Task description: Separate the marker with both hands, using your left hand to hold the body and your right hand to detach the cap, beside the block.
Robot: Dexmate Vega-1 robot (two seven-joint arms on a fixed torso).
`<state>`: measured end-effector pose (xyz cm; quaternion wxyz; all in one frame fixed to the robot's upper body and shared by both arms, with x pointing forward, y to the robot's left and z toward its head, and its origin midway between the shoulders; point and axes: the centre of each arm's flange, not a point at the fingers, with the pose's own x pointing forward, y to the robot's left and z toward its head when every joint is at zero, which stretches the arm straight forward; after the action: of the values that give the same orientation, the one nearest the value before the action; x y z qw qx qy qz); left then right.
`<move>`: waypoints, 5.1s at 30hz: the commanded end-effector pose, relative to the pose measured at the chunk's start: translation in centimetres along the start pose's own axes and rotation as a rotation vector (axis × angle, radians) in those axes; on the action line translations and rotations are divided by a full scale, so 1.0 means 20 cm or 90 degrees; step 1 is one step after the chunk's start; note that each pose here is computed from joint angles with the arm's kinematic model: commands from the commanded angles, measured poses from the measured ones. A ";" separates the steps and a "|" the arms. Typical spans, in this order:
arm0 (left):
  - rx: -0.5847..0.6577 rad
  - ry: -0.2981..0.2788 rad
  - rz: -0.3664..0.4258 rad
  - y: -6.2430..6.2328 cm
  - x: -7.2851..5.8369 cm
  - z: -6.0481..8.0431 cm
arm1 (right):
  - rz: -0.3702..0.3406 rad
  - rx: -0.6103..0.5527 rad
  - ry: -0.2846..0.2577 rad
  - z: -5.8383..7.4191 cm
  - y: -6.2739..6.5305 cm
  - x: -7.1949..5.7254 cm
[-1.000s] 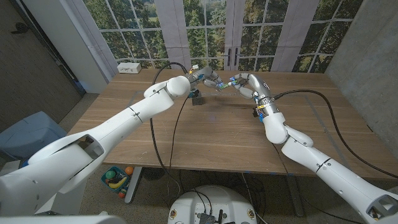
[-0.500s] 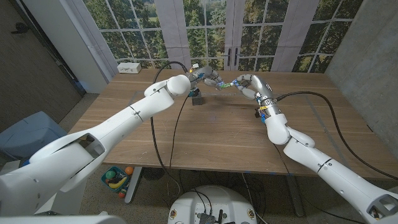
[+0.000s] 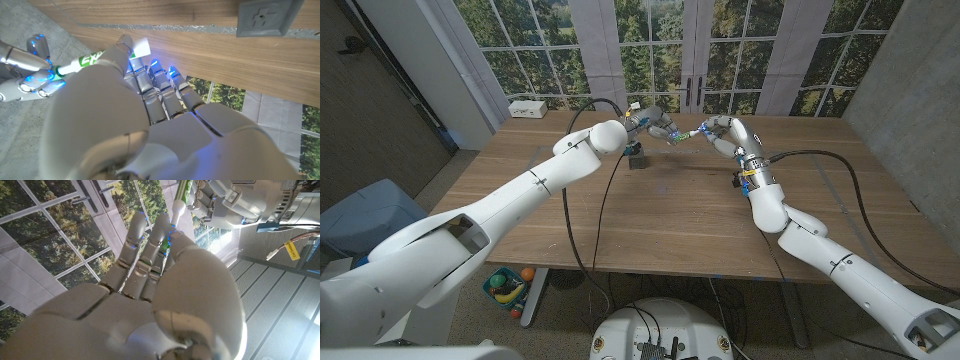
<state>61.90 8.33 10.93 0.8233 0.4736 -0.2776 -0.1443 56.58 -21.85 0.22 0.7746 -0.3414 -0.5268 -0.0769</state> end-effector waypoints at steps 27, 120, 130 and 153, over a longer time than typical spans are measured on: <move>0.065 0.010 0.035 0.01 -0.02 0.00 | -0.062 0.024 -0.006 -0.05 -0.07 0.00; 0.217 0.145 0.026 -0.25 -0.38 -0.20 | 0.293 -0.058 0.249 -0.15 -0.14 -0.22; 0.243 0.158 0.023 -0.28 -0.40 -0.21 | 0.308 -0.087 0.249 -0.14 -0.11 -0.23; 0.329 0.179 0.013 -0.35 -0.41 -0.24 | 0.336 -0.187 0.255 -0.11 -0.06 -0.24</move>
<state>58.30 12.30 1.12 0.7268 0.6582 -0.1963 -0.0066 55.50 -25.73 -3.80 0.8142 -0.5212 -0.2558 -0.0045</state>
